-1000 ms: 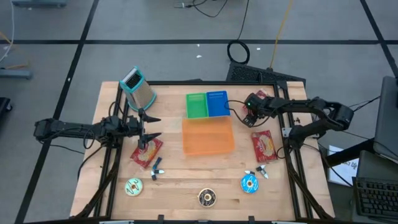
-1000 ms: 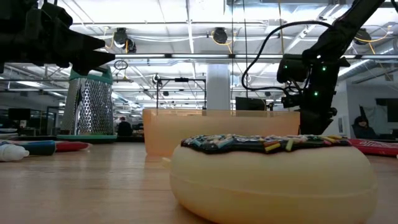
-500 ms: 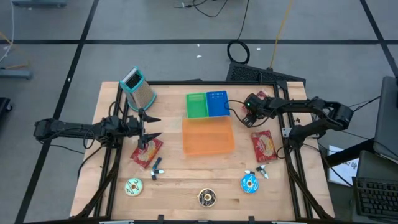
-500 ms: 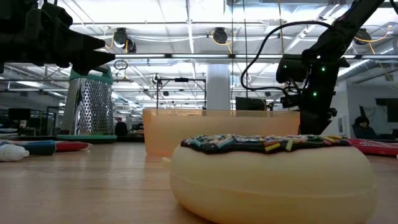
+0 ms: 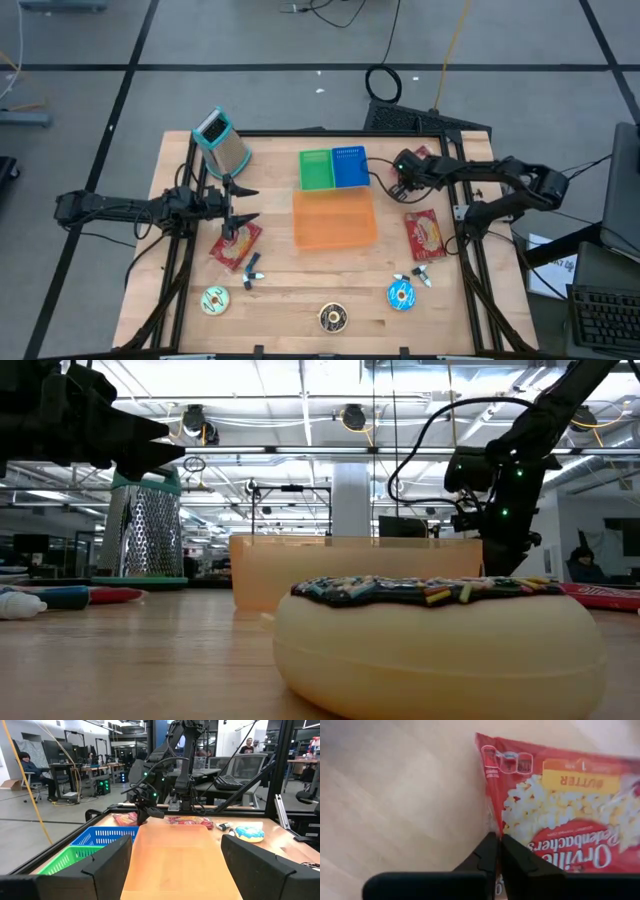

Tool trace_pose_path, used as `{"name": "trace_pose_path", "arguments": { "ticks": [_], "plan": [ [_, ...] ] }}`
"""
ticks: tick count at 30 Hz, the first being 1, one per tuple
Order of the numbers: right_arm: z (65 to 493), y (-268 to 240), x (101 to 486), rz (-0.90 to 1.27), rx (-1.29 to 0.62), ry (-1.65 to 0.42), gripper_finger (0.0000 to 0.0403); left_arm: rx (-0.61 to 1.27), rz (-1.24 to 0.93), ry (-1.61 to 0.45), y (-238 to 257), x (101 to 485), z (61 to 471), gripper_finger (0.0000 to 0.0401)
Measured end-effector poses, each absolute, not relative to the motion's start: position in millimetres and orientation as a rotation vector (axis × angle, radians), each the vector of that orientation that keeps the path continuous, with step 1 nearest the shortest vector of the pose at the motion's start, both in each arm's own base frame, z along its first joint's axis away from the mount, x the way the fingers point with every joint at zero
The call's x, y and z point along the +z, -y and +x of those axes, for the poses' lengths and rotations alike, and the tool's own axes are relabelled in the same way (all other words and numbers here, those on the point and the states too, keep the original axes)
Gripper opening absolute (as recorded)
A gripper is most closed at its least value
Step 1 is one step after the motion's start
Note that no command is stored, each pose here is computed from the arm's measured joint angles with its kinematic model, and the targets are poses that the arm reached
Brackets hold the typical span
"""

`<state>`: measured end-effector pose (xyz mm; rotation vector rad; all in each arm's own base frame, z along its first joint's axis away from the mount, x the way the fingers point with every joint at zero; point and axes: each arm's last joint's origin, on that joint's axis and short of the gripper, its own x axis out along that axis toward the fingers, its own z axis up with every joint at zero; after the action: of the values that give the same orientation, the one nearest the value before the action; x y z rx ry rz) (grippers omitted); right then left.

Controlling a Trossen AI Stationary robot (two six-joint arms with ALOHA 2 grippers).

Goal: Pick & Place Food Item
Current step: Put the top right red popcorn bag into the orange bin

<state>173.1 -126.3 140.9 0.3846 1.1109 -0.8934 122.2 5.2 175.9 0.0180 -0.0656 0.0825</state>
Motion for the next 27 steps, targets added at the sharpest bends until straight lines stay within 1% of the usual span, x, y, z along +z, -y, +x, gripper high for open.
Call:
{"name": "trace_pose_path", "arguments": {
  "ticks": [5, 12, 19, 27],
  "plan": [
    [172.3, 125.6, 161.6, 0.367, -0.897, -0.967, 0.0002, 0.083, 0.018, 0.066, -5.2, 175.9, 122.2, 0.0306],
    [165.7, 120.3, 203.5, 0.333, -0.893, -0.675, 0.0001, 0.082, 0.018, 0.066, -5.2, 175.9, 122.2, 0.0306],
    [166.1, 109.9, 240.8, 0.298, -0.773, -0.372, 0.0001, 0.083, 0.018, 0.066, -5.2, 175.9, 122.2, 0.0306],
    [173.0, 98.5, 264.7, 0.214, -0.687, -0.166, 0.0, 0.083, 0.018, 0.065, -5.2, 175.9, 122.2, 0.0306]
  ]
}}
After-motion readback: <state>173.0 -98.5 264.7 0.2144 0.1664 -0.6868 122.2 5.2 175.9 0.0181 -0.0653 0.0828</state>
